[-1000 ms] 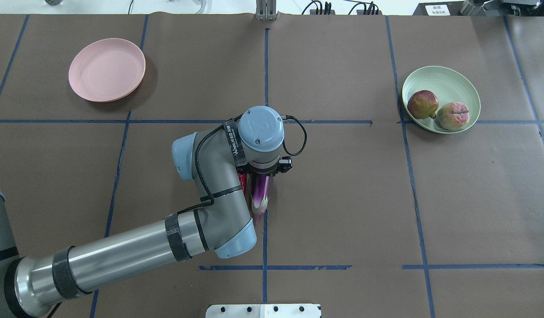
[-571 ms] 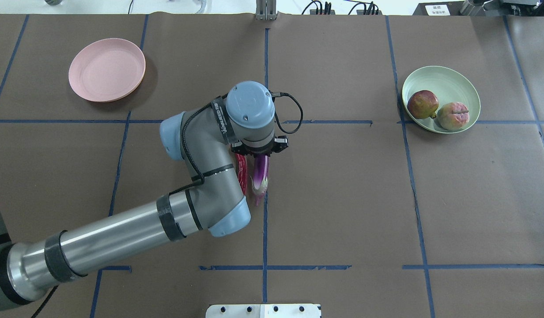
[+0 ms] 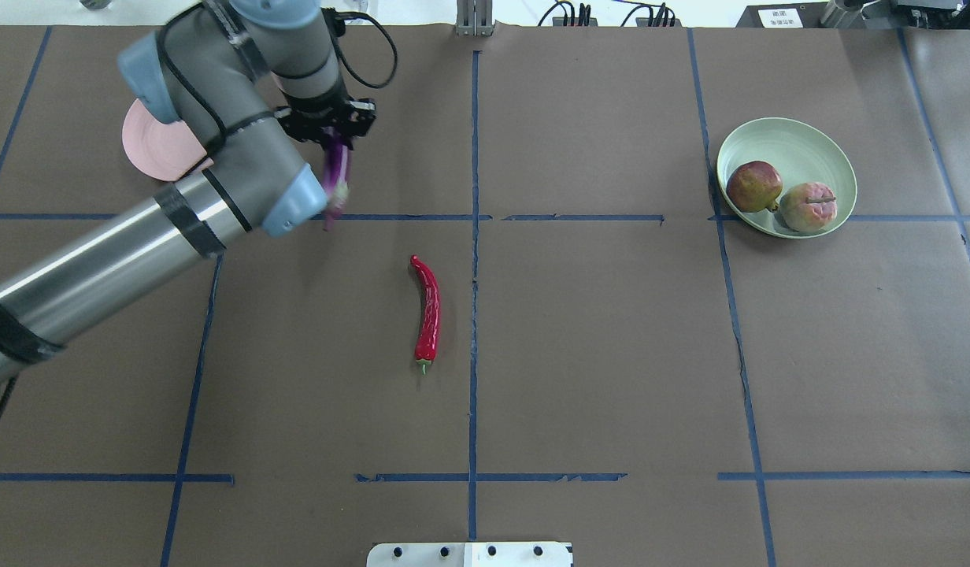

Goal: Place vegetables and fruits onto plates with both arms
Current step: 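Carry the eggplant to the pink plate and release it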

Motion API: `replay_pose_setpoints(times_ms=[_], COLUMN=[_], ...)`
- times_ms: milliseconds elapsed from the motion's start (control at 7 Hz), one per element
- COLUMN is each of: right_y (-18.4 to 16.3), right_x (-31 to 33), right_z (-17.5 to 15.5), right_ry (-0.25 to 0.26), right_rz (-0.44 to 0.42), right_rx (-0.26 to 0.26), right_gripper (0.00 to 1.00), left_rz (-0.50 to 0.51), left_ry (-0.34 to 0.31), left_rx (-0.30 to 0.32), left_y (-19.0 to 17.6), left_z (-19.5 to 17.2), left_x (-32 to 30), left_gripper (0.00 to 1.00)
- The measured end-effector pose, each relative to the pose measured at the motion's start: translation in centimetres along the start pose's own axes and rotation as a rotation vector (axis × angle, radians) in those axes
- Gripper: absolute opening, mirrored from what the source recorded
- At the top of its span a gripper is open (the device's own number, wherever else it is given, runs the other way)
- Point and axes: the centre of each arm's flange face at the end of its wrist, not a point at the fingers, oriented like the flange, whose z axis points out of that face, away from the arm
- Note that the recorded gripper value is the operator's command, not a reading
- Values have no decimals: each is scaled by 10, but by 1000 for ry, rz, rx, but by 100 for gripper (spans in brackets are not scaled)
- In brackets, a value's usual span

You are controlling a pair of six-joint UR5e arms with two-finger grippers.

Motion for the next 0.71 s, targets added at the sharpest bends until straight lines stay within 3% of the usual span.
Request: replay_pose_setpoints(times_ms=[143, 286, 429, 714], right_y=[0, 0, 0, 0], right_x=[0, 0, -1, -1], right_z=[0, 1, 1, 2], right_ry=[0, 0, 0, 0], right_rz=[1, 1, 1, 0], right_rx=[-1, -2, -2, -3], right_gripper=[100, 100, 100, 100], left_rz=[34, 64, 89, 127], left_ry=[-51, -83, -101, -100], left_rx=[-14, -21, -30, -32], left_y=[-51, -85, -100, -103], left_z=[16, 33, 44, 51], left_x=[-64, -119, -149, -158], left_gripper=[0, 35, 99, 100])
